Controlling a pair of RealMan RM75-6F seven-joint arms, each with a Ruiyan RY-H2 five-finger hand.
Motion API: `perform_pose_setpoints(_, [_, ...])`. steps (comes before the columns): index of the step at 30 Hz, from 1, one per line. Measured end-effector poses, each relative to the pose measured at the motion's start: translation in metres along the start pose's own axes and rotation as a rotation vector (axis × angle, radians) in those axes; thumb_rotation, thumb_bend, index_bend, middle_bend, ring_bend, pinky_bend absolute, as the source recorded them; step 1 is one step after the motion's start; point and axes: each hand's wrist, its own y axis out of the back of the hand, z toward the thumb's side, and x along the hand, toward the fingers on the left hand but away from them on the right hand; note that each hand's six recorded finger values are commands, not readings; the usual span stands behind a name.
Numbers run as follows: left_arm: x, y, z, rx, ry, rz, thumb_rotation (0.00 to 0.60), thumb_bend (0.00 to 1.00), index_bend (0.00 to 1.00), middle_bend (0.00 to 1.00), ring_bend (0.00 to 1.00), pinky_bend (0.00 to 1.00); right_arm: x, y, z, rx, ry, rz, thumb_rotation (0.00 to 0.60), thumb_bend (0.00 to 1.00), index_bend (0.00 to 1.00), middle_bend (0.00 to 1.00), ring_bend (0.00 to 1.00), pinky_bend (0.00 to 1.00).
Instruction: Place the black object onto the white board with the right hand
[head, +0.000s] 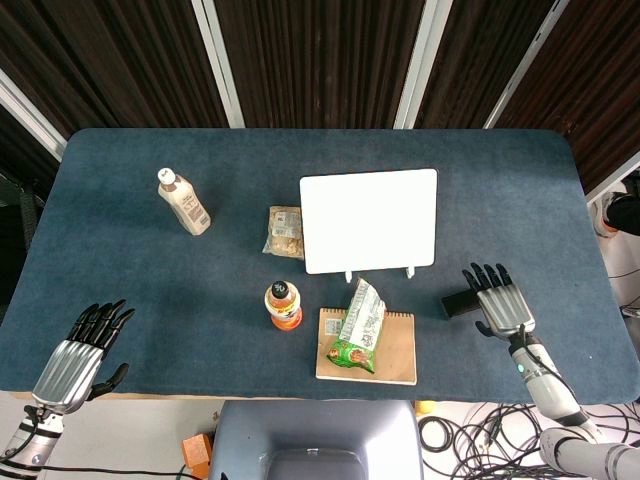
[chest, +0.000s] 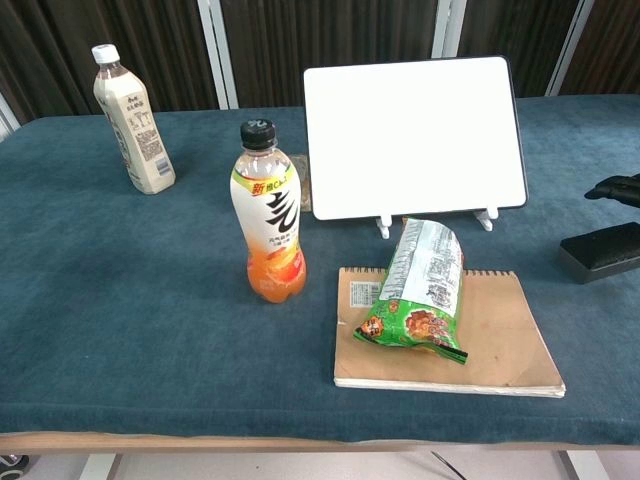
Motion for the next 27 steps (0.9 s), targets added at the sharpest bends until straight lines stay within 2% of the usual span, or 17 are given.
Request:
perform_pose_setpoints(6, [-0.001,0.0,0.001,0.001,-0.004,0.002,0.6,0.34,0.0,0.0,0.0,0.06,-0.005,-0.001,0.005,-0.019,0.009,-0.003,0.6,0.19,0.27,0.16,0.03,0.0])
perform_pose_setpoints(9, [-0.001,-0.001,0.001,0.001,-0.004,-0.003,0.6,0.34,0.0,0.0,0.0,0.06,-0.009,-0.003,0.007,-0.039,0.014,-0.003,0.6,0.2,0.33,0.2,0.06,0.0])
perform_pose_setpoints(13, [0.0,-0.001,0.001,0.002,-0.006,-0.004,0.6,0.34,0.0,0.0,0.0,0.06,-0.015,-0.003,0.011,-0.054,0.022,-0.01,0.6,0.21,0.37,0.23,0.08,0.0])
perform_pose_setpoints(23, [0.002,-0.002,0.002,0.002,-0.007,-0.006,0.6,0.33,0.0,0.0,0.0,0.06,-0.018,0.001,0.01,-0.068,0.021,-0.023,0.6,0.22,0.38,0.24,0.09,0.0])
perform_pose_setpoints(26, [0.001,-0.002,0.002,0.001,-0.007,-0.004,0.6,0.33,0.0,0.0,0.0,0.06,-0.018,0.001,0.011,-0.069,0.022,-0.026,0.6,0.22,0.46,0.29,0.14,0.07])
perform_pose_setpoints(27, [0.002,-0.001,0.002,0.002,-0.009,-0.003,0.6,0.34,0.0,0.0,0.0,0.06,-0.019,0.001,0.012,-0.07,0.024,-0.029,0.6,0.22,0.51,0.32,0.18,0.12])
